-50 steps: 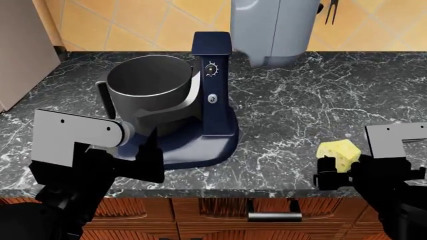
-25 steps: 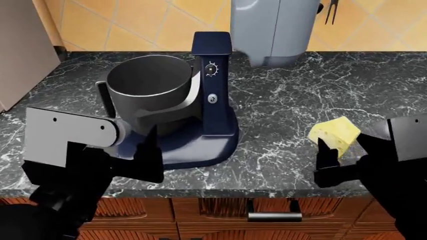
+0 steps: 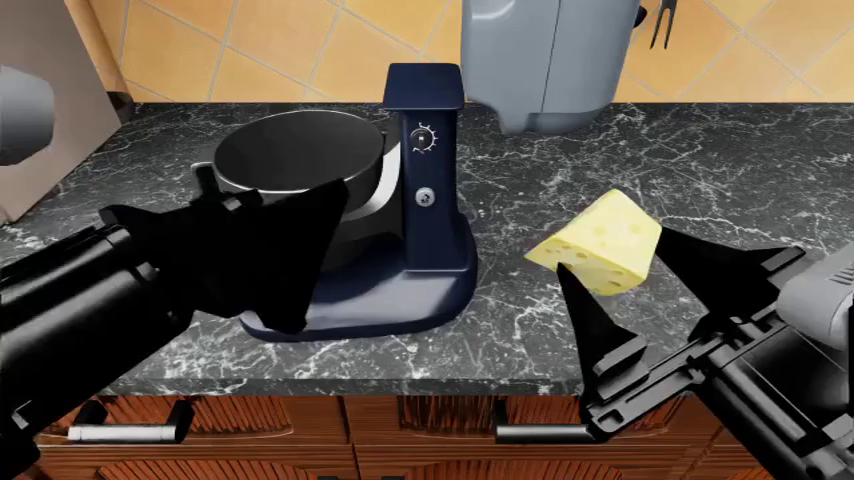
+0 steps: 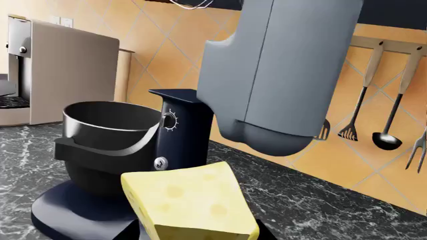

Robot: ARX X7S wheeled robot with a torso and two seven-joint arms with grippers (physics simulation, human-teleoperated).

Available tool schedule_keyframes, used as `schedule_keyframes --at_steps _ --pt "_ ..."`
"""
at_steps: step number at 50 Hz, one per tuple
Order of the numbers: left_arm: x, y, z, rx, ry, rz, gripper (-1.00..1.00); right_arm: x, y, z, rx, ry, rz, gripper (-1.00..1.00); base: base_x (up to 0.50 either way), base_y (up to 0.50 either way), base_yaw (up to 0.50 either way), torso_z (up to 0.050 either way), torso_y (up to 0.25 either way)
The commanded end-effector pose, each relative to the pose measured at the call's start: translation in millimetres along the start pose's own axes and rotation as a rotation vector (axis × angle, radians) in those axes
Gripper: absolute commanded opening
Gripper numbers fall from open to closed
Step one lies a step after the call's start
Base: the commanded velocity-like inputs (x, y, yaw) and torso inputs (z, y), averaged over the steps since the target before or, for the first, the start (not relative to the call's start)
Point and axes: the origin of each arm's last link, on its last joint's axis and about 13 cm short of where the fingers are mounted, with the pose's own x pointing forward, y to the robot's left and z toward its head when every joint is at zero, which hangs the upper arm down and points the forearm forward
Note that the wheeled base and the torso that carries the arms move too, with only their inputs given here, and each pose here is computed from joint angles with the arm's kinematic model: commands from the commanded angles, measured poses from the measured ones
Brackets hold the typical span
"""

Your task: Place the cheese in the stand mixer bowl.

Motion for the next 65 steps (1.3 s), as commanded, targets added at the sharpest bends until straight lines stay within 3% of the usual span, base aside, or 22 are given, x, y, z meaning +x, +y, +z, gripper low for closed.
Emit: schedule_keyframes --at_steps 1,5,6,7,8,10,11,12,20,24,38,49,65 --pt "7 22.0 26 -0.187 0.036 -0.125 1.00 -1 2.1 1 -0.053 -0.136 0.087 -1.00 0.00 0.00 0.00 0.000 0.000" --pt "9 28.1 33 -0.212 0.051 -0.142 1.00 2 -3.3 0 -0.078 -0.166 0.084 -1.00 0.00 0.00 0.00 0.000 0.000" --pt "11 28.2 34 -0.206 0.114 -0.168 1.00 3 -4.8 -1 -0.086 -0.174 0.082 -1.00 0.00 0.00 0.00 0.000 0.000" --pt "16 31.9 37 -0.264 0.170 -0.118 1.00 4 -5.8 -1 -0.090 -0.181 0.080 -1.00 0.00 0.00 0.00 0.000 0.000" --pt "19 34.2 39 -0.258 0.179 -0.089 1.00 4 -5.7 -1 -0.093 -0.182 0.080 -1.00 0.00 0.00 0.00 0.000 0.000" --pt "23 40.8 46 -0.315 0.255 -0.150 1.00 1 -1.8 0 -0.112 -0.208 0.101 -1.00 0.00 0.00 0.00 0.000 0.000" --pt "24 42.5 48 -0.293 0.236 -0.123 1.00 0 -0.7 0 -0.112 -0.212 0.108 -1.00 0.00 0.00 0.00 0.000 0.000" --pt "25 43.6 53 -0.319 0.278 -0.159 1.00 0 1.5 0 -0.128 -0.219 0.115 -1.00 0.00 0.00 0.00 0.000 0.000" --pt "27 46.7 64 -0.247 0.387 -0.149 1.00 1 8.8 2 -0.176 -0.226 0.158 -1.00 0.00 0.00 0.00 0.000 0.000" --pt "27 44.8 64 -0.151 0.452 -0.197 1.00 -1 11.3 3 -0.192 -0.235 0.175 -1.00 0.00 0.00 0.00 0.000 0.000" --pt "30 30.8 66 -0.071 0.476 -0.300 1.00 7 19.1 -1 -0.217 -0.229 0.234 -1.00 0.00 0.00 0.00 0.000 0.000" --pt "32 24.2 67 -0.033 0.504 -0.318 1.00 12 22.4 1 -0.229 -0.236 0.257 -1.00 0.00 0.00 0.00 0.000 0.000" --pt "31 13.9 62 -0.029 0.536 -0.377 1.00 16 22.3 -1 -0.236 -0.234 0.252 -1.00 0.00 0.00 0.00 0.000 0.001"
